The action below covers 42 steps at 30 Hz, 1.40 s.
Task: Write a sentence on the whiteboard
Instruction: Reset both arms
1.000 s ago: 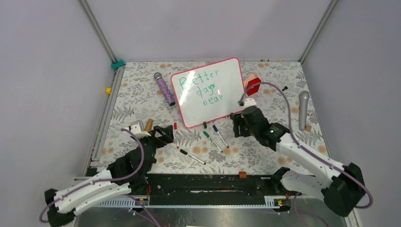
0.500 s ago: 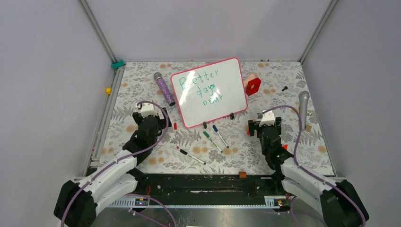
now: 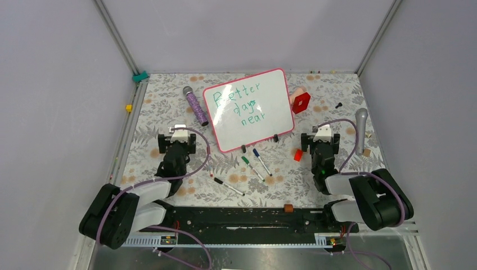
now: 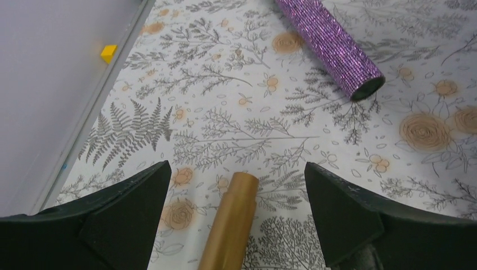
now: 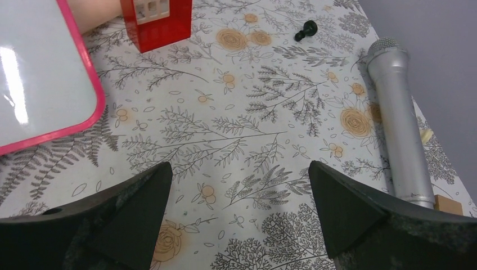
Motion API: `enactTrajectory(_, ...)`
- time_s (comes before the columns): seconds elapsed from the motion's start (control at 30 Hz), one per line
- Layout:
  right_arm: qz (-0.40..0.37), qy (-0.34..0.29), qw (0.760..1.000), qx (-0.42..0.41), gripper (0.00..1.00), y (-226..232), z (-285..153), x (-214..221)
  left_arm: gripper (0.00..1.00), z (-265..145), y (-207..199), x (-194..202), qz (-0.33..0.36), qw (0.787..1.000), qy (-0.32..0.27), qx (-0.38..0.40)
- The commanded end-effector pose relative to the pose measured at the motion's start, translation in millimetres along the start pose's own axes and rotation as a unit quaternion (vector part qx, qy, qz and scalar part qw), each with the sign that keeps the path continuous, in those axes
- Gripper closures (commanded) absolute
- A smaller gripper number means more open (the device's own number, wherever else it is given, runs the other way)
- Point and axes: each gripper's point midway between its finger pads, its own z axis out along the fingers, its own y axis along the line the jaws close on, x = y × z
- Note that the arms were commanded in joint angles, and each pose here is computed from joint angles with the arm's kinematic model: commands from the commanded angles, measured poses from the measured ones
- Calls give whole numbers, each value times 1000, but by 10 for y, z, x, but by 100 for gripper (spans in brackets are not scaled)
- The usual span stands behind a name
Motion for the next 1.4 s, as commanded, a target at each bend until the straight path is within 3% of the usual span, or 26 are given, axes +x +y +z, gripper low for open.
enactTrajectory(0.0,62,-59,996,36,1,-140,124,-377,10,102,70,-489,-41,994,-99,1)
enactTrajectory(0.13,81,-56,994,43,0,-200,176,-362,16,170,48,-457,-41,992,-113,24)
enactTrajectory(0.23,84,-30,995,34,1,-191,257,-330,14,171,258,-445,-85,988,-131,-19)
enactTrajectory(0.33,85,-19,996,13,2,-148,302,-320,16,192,211,-443,-85,987,-139,11)
enactTrajectory(0.4,101,-2,995,-4,6,-141,324,-229,17,263,238,-361,-96,987,-125,16)
enactTrajectory(0.47,106,-23,994,-12,11,-152,351,-246,17,365,228,-348,-98,990,-101,16)
enactTrajectory(0.5,102,-8,995,-18,13,-131,345,-217,21,418,235,-316,-96,992,-86,18)
enactTrajectory(0.53,100,2,995,-20,13,-119,355,-196,19,450,240,-327,-96,992,-85,17)
enactTrajectory(0.57,103,-5,995,-18,12,-126,369,-214,4,452,255,-317,-96,992,-82,13)
enactTrajectory(0.6,104,-14,994,-15,3,-135,369,-234,1,436,263,-305,-107,991,-81,10)
enactTrajectory(1.37,106,-13,994,-9,1,-158,361,-238,1,493,273,-308,-113,991,-73,12)
